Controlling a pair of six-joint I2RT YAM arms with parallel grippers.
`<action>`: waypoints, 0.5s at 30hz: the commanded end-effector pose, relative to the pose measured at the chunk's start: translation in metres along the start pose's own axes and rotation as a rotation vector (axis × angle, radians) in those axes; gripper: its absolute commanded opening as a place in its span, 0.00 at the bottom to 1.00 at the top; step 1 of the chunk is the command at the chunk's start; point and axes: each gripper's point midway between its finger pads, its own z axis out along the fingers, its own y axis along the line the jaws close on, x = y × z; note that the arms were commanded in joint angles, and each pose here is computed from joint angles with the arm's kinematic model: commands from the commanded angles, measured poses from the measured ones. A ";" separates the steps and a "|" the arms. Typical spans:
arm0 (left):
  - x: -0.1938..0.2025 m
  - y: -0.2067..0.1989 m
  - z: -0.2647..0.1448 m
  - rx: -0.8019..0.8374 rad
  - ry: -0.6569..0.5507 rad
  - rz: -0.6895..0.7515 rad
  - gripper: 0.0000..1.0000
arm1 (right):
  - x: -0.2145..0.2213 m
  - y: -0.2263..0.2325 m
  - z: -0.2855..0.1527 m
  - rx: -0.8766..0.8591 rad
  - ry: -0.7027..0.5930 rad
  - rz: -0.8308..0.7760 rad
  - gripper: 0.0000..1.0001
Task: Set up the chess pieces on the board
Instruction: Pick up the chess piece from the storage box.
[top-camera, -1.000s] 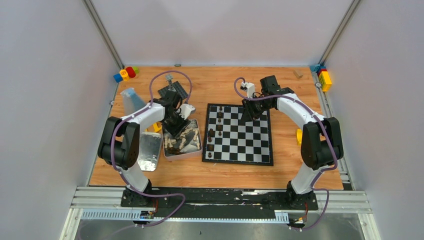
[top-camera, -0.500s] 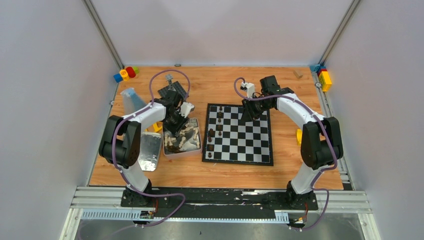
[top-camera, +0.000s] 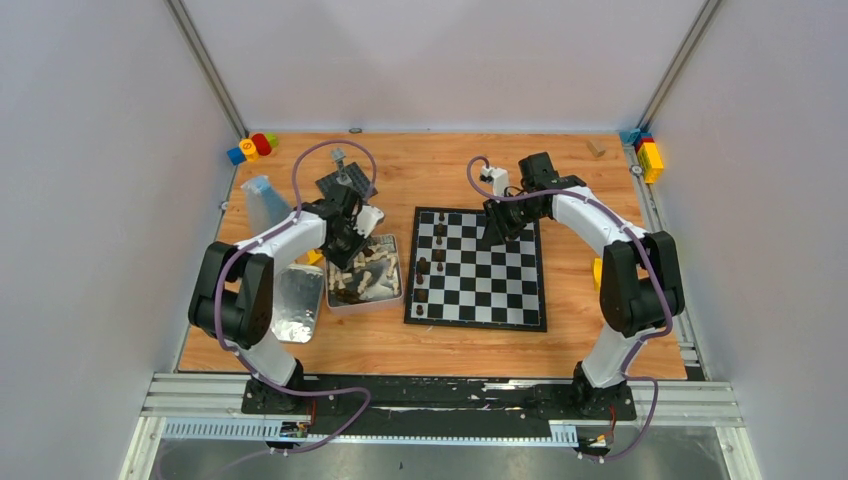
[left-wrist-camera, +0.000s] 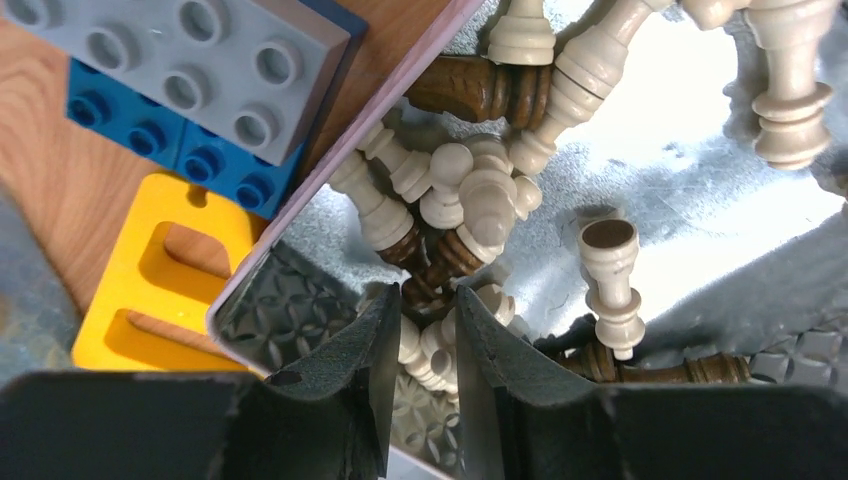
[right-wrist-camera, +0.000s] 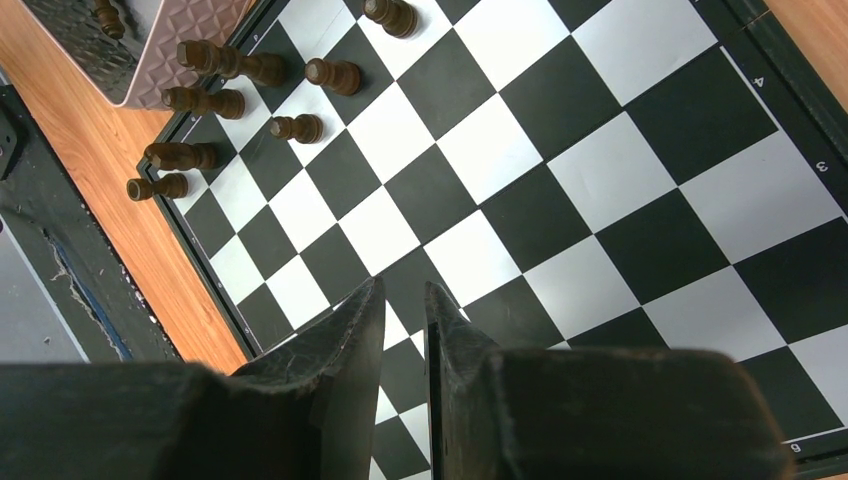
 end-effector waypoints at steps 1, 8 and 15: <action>-0.015 0.003 -0.024 -0.011 -0.095 0.047 0.33 | -0.005 0.006 0.003 -0.035 -0.010 -0.027 0.22; -0.018 -0.006 -0.028 0.044 -0.116 0.080 0.30 | -0.005 0.007 0.004 -0.036 -0.006 -0.029 0.22; -0.015 -0.006 -0.018 0.053 -0.094 0.111 0.46 | -0.004 0.008 0.004 -0.040 -0.004 -0.029 0.22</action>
